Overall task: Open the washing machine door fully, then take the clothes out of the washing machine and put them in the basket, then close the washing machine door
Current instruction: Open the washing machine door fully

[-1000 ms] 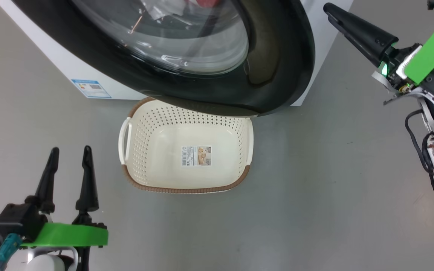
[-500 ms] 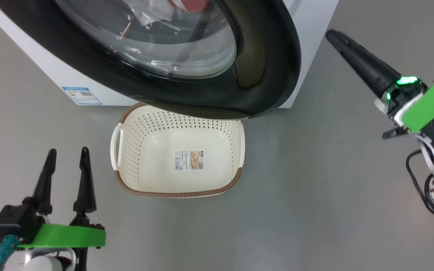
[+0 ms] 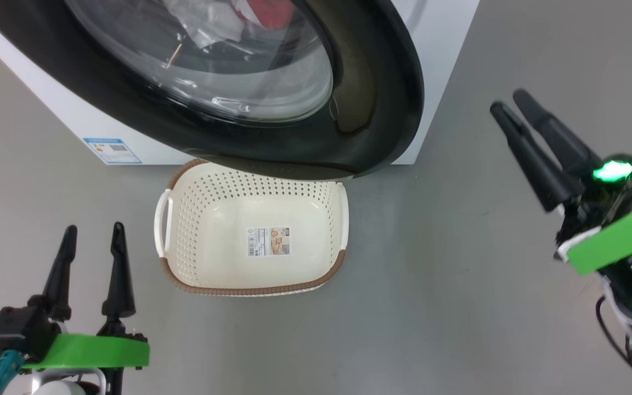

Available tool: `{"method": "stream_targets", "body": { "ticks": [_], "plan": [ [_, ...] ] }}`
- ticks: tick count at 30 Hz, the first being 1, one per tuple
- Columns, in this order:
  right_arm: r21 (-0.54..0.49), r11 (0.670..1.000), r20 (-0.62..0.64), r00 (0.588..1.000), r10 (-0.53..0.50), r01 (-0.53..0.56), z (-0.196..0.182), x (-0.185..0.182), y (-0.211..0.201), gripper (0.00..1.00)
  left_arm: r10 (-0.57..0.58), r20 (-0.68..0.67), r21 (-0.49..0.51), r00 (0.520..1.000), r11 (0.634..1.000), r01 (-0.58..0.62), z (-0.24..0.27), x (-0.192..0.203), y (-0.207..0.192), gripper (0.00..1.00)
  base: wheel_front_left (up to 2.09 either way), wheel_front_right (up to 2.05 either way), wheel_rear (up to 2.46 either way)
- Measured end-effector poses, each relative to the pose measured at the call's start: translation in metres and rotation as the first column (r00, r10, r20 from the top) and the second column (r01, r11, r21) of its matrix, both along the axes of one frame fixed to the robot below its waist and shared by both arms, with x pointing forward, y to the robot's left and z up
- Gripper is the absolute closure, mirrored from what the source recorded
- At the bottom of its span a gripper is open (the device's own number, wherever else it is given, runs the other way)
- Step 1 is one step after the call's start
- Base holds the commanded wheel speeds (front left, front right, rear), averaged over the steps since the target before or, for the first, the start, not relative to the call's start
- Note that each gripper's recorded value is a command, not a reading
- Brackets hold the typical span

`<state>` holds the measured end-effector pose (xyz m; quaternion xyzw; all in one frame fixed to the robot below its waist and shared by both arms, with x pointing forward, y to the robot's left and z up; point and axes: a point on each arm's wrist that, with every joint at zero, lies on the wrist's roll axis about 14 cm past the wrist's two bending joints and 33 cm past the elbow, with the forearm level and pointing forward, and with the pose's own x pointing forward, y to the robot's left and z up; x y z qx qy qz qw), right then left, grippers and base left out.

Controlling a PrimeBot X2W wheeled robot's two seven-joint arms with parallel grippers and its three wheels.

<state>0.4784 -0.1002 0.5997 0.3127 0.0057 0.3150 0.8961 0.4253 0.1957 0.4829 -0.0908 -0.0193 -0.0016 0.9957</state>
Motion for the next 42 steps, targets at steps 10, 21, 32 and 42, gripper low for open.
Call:
{"method": "stream_targets", "body": {
  "ticks": [10, 21, 32, 42],
  "plan": [
    [-0.168, 0.972, 0.122, 0.982, -0.144, 0.163, -0.040, -0.015, -0.022, 0.00, -0.007, 0.014, 0.000, 1.000, 1.000, 0.007, 0.005, 0.001, -0.002, 0.00, 0.00, 0.00, 0.00],
    [-0.306, 0.921, 0.137, 0.969, -0.206, 0.239, -0.082, -0.026, -0.021, 0.00, -0.007, 0.012, 0.000, 1.000, 1.000, 0.007, 0.004, -0.002, -0.002, 0.00, 0.00, 0.00, 0.00],
    [-0.343, 0.895, 0.167, 0.956, -0.241, 0.285, -0.086, -0.024, -0.022, 0.00, -0.008, 0.019, 0.003, 1.000, 1.000, 0.008, 0.007, -0.003, -0.002, 0.00, 0.00, 0.00, 0.00],
    [-0.357, 0.888, 0.160, 0.956, -0.246, 0.289, -0.092, -0.026, -0.021, 0.00, -0.007, 0.026, 0.004, 1.000, 1.000, 0.007, 0.010, -0.005, -0.001, 0.00, 0.00, 0.00, 0.00]
  ]
}}
